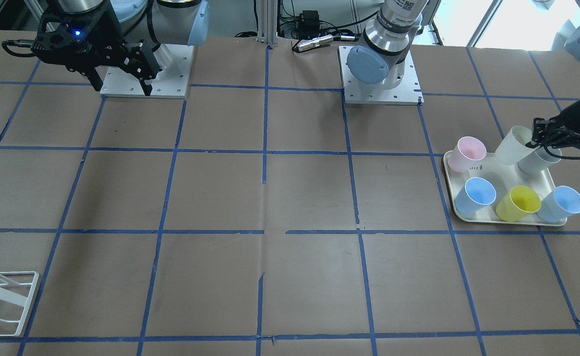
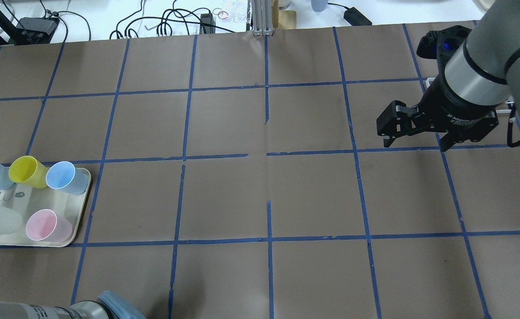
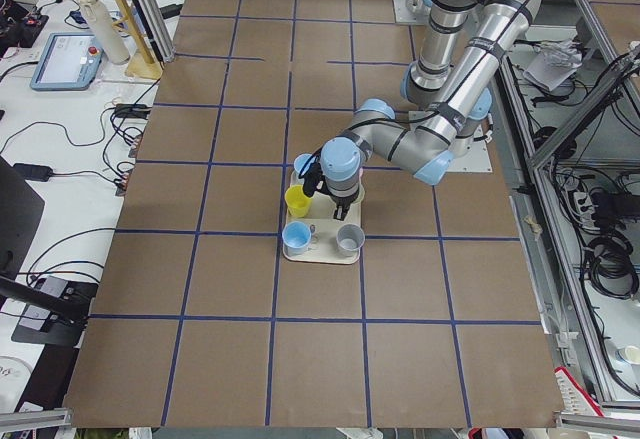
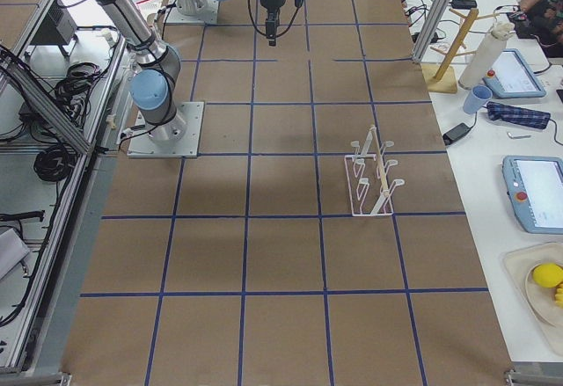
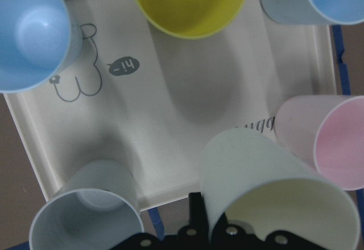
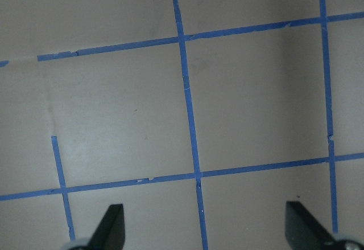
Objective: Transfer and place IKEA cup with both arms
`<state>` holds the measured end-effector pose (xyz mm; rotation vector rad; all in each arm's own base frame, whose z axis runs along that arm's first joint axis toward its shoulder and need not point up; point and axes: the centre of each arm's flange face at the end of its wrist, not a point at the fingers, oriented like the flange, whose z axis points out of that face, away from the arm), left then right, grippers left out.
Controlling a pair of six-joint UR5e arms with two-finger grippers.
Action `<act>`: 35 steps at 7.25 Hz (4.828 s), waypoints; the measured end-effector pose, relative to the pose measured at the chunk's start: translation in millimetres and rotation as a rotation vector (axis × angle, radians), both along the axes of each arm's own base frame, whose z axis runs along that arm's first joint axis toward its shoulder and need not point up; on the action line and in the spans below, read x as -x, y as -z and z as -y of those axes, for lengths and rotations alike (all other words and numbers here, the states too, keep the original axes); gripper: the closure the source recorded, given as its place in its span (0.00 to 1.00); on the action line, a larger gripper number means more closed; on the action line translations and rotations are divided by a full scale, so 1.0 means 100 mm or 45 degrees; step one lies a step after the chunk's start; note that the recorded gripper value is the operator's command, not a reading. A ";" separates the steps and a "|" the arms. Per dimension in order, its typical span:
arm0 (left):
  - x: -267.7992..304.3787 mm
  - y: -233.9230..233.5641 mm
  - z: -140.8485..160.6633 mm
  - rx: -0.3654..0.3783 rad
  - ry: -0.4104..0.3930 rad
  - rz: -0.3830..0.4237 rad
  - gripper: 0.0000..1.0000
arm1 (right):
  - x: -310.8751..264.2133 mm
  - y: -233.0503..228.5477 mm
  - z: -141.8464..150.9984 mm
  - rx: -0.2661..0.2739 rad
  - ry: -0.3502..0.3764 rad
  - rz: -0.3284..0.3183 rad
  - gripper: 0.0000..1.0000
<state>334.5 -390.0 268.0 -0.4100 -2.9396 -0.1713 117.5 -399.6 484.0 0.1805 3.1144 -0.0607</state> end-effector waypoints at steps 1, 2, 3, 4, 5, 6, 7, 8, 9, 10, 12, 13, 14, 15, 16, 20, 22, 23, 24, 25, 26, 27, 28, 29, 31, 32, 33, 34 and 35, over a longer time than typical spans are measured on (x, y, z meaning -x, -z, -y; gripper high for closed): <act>-0.01 0.05 0.00 -0.015 0.000 -0.003 1.00 | 0.00 -0.01 0.00 0.002 0.000 0.004 0.00; -0.03 0.11 0.00 -0.029 0.001 -0.005 1.00 | -0.01 -0.02 -0.01 0.005 0.000 0.005 0.00; -0.04 0.17 0.00 -0.032 0.002 -0.002 1.00 | 0.00 -0.02 -0.01 0.004 0.000 0.001 0.00; -0.05 0.20 0.01 -0.027 0.003 0.009 1.00 | 0.00 -0.02 -0.01 0.001 0.000 -0.001 0.00; -0.04 0.24 0.00 -0.023 0.003 0.018 1.00 | 0.00 -0.03 -0.01 0.002 -0.001 -0.003 0.00; -0.03 0.27 -0.01 -0.023 0.003 0.019 1.00 | -0.01 -0.04 -0.02 0.004 -0.002 -0.002 0.00; -0.02 0.29 -0.02 -0.024 0.003 0.016 1.00 | -0.01 -0.04 -0.02 0.007 -0.002 -0.001 0.00; -0.01 0.32 -0.02 -0.027 0.004 0.011 1.00 | -0.01 -0.05 -0.02 0.008 -0.002 -0.001 0.00; -0.01 0.35 -0.02 -0.030 0.005 0.007 1.00 | -0.01 -0.04 -0.02 0.005 -0.001 -0.001 0.00; -0.01 0.37 -0.01 -0.029 0.006 0.009 1.00 | -0.01 -0.02 -0.02 -0.001 0.002 -0.001 0.00; -0.03 0.38 0.00 -0.024 0.006 0.018 1.00 | -0.01 0.06 -0.02 -0.042 0.002 -0.001 0.00; -0.03 0.39 0.00 -0.026 0.007 0.017 0.82 | -0.01 0.09 -0.02 -0.059 0.004 0.000 0.00; -0.04 0.42 -0.01 -0.037 0.010 0.017 0.58 | -0.01 0.09 -0.02 -0.064 0.004 0.000 0.00; -0.04 0.44 -0.02 -0.056 0.017 0.025 0.37 | -0.01 0.08 -0.03 -0.063 0.003 0.000 0.00; -0.05 0.45 -0.02 -0.071 0.022 0.031 0.29 | -0.02 0.07 -0.04 -0.059 0.000 0.001 0.00; 0.14 0.19 0.01 -0.111 0.012 -0.002 0.13 | -0.03 0.04 -0.07 -0.051 -0.005 0.006 0.00; 0.34 -0.13 0.15 -0.097 0.040 0.027 0.07 | -0.02 0.04 -0.07 -0.052 -0.006 0.005 0.00; 0.49 -0.37 0.22 -0.087 0.041 0.049 0.03 | -0.02 0.04 -0.07 -0.052 -0.007 0.004 0.00; 0.81 -0.66 0.34 -0.075 0.022 0.089 0.00 | -0.02 0.05 -0.07 -0.052 -0.008 0.004 0.00; 1.25 -0.93 0.47 -0.052 0.001 0.141 0.00 | -0.02 0.05 -0.07 -0.052 -0.008 0.003 0.00; 1.79 -1.18 0.57 -0.008 -0.006 0.190 0.00 | -0.02 0.05 -0.07 -0.053 -0.009 0.002 0.00; 2.39 -1.41 0.61 0.048 -0.020 0.226 0.00 | -0.02 0.05 -0.07 -0.052 -0.010 0.001 0.00; 2.96 -1.58 0.58 0.088 -0.067 0.250 0.00 | -0.02 0.04 -0.07 -0.052 -0.010 0.001 0.00; 3.45 -1.70 0.52 0.116 -0.134 0.260 0.00 | -0.02 0.04 -0.07 -0.051 -0.009 0.001 0.00; 4.15 -2.00 0.51 0.171 -0.315 0.256 0.00 | -0.02 0.04 -0.07 -0.052 -0.010 0.001 0.00; 4.32 -2.24 0.54 0.176 -0.364 0.251 0.00 | -0.02 0.04 -0.07 -0.052 -0.009 0.001 0.00; 4.40 -2.46 0.56 0.174 -0.383 0.248 0.00 | -0.02 0.04 -0.07 -0.052 -0.010 0.000 0.00; 4.44 -2.61 0.58 0.184 -0.389 0.244 0.00 | -0.02 0.04 -0.07 -0.052 -0.010 0.000 0.00; 4.46 -2.65 0.58 0.184 -0.391 0.237 0.00 | -0.02 0.04 -0.07 -0.051 -0.010 -0.001 0.00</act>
